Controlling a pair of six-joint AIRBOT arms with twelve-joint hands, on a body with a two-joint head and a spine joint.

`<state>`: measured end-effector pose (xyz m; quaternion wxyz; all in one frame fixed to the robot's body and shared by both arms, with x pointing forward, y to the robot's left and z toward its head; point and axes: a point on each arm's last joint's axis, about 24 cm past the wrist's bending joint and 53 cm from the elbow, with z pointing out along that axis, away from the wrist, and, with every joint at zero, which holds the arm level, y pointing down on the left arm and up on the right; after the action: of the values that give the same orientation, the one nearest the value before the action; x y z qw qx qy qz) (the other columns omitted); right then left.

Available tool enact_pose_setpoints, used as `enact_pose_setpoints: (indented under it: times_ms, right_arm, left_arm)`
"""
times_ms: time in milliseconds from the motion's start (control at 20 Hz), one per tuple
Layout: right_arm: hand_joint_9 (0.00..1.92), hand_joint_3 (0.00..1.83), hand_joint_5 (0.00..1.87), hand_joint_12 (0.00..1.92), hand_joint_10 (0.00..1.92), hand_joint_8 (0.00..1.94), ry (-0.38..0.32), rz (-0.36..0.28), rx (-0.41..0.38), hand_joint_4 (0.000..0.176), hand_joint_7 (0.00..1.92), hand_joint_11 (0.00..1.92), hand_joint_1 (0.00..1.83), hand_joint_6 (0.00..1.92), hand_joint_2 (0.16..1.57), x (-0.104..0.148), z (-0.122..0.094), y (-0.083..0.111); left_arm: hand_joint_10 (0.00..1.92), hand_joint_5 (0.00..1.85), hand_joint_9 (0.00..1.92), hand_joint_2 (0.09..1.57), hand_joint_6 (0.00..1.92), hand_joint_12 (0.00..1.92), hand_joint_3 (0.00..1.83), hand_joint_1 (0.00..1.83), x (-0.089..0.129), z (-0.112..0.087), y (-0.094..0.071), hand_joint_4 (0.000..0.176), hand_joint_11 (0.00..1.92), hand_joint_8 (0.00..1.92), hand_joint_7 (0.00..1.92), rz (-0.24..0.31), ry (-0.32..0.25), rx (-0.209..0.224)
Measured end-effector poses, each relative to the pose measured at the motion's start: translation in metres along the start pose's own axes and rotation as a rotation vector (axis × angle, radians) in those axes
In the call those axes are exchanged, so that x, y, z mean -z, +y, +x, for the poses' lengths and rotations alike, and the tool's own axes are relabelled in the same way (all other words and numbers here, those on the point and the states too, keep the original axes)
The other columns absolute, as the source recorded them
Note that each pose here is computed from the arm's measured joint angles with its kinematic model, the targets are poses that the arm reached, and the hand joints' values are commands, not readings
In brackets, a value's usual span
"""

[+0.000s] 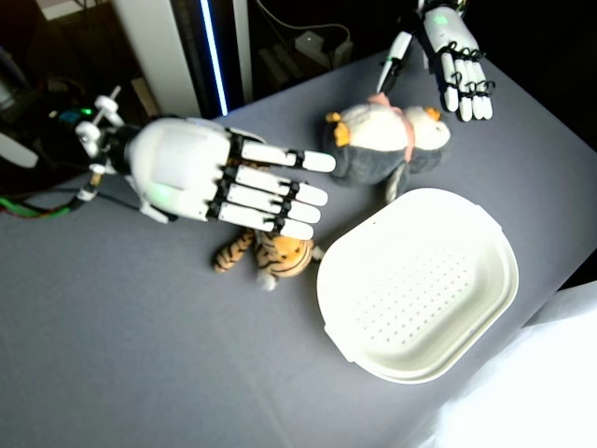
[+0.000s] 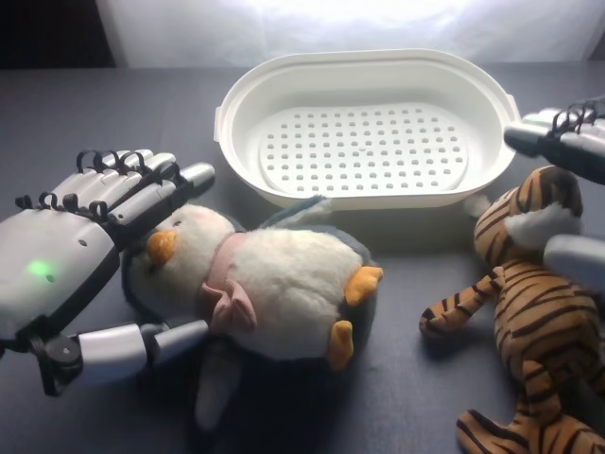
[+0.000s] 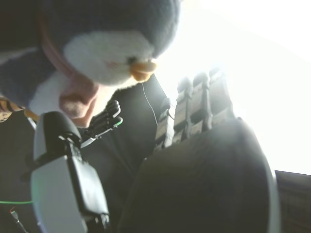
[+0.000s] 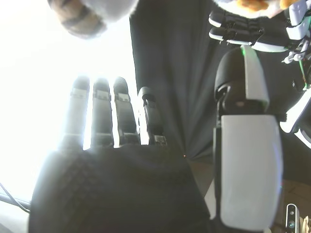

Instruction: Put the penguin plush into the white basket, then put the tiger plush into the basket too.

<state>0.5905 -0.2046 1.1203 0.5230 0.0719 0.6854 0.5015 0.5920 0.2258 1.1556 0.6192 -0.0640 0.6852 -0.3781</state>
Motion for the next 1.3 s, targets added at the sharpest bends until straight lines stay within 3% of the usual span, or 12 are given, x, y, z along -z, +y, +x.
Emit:
enact_pose_setpoints:
  times_ms: [100, 200, 400, 700, 800, 950, 1000, 1050, 1150, 1200, 1250, 1300]
  right_arm:
    - [0.31, 0.0, 0.29, 0.18, 0.0, 0.0, 0.003, -0.001, -0.002, 0.022, 0.26, 0.36, 0.0, 0.0, 1.39, -0.001, 0.002, -0.001]
    - [0.32, 0.0, 0.34, 0.15, 0.0, 0.0, 0.012, -0.01, 0.001, 0.004, 0.28, 0.36, 0.0, 0.0, 1.37, -0.004, 0.004, 0.002]
    - [0.38, 0.0, 0.42, 0.13, 0.01, 0.0, 0.021, -0.023, 0.006, 0.0, 0.34, 0.41, 0.0, 0.01, 1.39, -0.009, 0.007, 0.004]
    - [0.4, 0.0, 0.44, 0.12, 0.01, 0.01, 0.032, -0.017, 0.002, 0.0, 0.37, 0.45, 0.0, 0.01, 1.4, -0.009, 0.009, 0.003]
    - [0.42, 0.0, 0.43, 0.13, 0.01, 0.01, 0.032, -0.017, -0.003, 0.0, 0.38, 0.48, 0.0, 0.0, 1.4, -0.009, 0.009, 0.002]
    - [0.42, 0.01, 0.43, 0.11, 0.01, 0.0, 0.032, -0.017, -0.006, 0.01, 0.38, 0.49, 0.03, 0.0, 1.43, -0.009, 0.009, 0.002]
    - [0.43, 0.01, 0.43, 0.1, 0.0, 0.0, 0.032, -0.017, -0.012, 0.01, 0.37, 0.51, 0.01, 0.0, 1.44, -0.009, 0.009, 0.003]
    - [0.43, 0.01, 0.43, 0.1, 0.01, 0.0, 0.032, -0.016, -0.016, 0.025, 0.37, 0.51, 0.0, 0.0, 1.45, -0.009, 0.009, 0.002]
    - [0.43, 0.0, 0.44, 0.07, 0.0, 0.0, 0.031, -0.017, -0.017, 0.029, 0.37, 0.53, 0.0, 0.0, 1.45, -0.009, 0.008, 0.003]
    - [0.45, 0.0, 0.45, 0.08, 0.01, 0.0, 0.031, -0.017, -0.018, 0.018, 0.38, 0.54, 0.0, 0.01, 1.46, -0.009, 0.008, 0.003]
    - [0.47, 0.0, 0.45, 0.08, 0.01, 0.0, 0.031, -0.018, -0.021, 0.037, 0.38, 0.56, 0.0, 0.0, 1.44, -0.009, 0.008, 0.003]
    - [0.47, 0.0, 0.45, 0.08, 0.01, 0.0, 0.03, -0.018, -0.021, 0.037, 0.38, 0.56, 0.0, 0.0, 1.44, -0.009, 0.008, 0.003]
  left_arm:
    - [0.0, 0.1, 0.0, 1.02, 0.0, 0.04, 0.0, 0.86, 0.0, -0.002, 0.003, 0.173, 0.01, 0.0, 0.04, -0.009, 0.011, -0.016]
    - [0.0, 0.01, 0.0, 0.99, 0.0, 0.04, 0.0, 0.92, 0.0, -0.003, 0.008, 0.176, 0.0, 0.0, 0.01, -0.018, 0.035, -0.045]
    - [0.0, 0.0, 0.0, 0.84, 0.0, 0.0, 0.0, 0.84, -0.015, -0.01, 0.027, 0.176, 0.0, 0.0, 0.0, -0.095, 0.081, -0.212]
    - [0.0, 0.0, 0.0, 0.73, 0.0, 0.01, 0.0, 0.94, -0.04, 0.032, 0.053, 0.176, 0.03, 0.0, 0.0, -0.154, 0.215, -0.202]
    - [0.02, 0.0, 0.06, 0.77, 0.0, 0.04, 0.0, 0.96, -0.042, 0.03, 0.06, 0.176, 0.08, 0.0, 0.0, -0.166, 0.212, -0.207]
    - [0.0, 0.17, 0.25, 0.85, 0.01, 0.31, 0.0, 1.02, -0.049, 0.035, 0.072, 0.07, 0.07, 0.01, 0.16, -0.203, 0.193, -0.153]
    - [0.0, 0.35, 0.33, 0.86, 0.02, 0.55, 0.0, 1.07, -0.052, 0.035, 0.074, 0.009, 0.02, 0.02, 0.31, -0.206, 0.183, -0.139]
    - [0.02, 0.6, 0.47, 0.93, 0.02, 0.67, 0.01, 1.03, -0.055, 0.035, 0.077, 0.0, 0.06, 0.03, 0.56, -0.211, 0.172, -0.12]
    - [0.0, 0.67, 0.52, 0.96, 0.0, 0.8, 0.0, 1.02, -0.059, 0.036, 0.079, 0.0, 0.03, 0.0, 0.64, -0.212, 0.156, -0.072]
    - [0.57, 1.21, 0.68, 1.06, 0.07, 1.36, 0.0, 1.22, -0.059, 0.035, 0.079, 0.0, 0.16, 1.05, 0.86, -0.211, 0.15, -0.058]
    - [1.83, 1.33, 0.63, 1.0, 0.32, 1.9, 0.0, 1.21, -0.058, 0.035, 0.075, 0.0, 0.44, 1.76, 0.82, -0.202, 0.141, -0.037]
    - [1.83, 1.33, 0.63, 1.0, 0.32, 1.9, 0.0, 1.21, -0.056, 0.033, 0.072, 0.0, 0.44, 1.76, 0.82, -0.198, 0.133, -0.022]
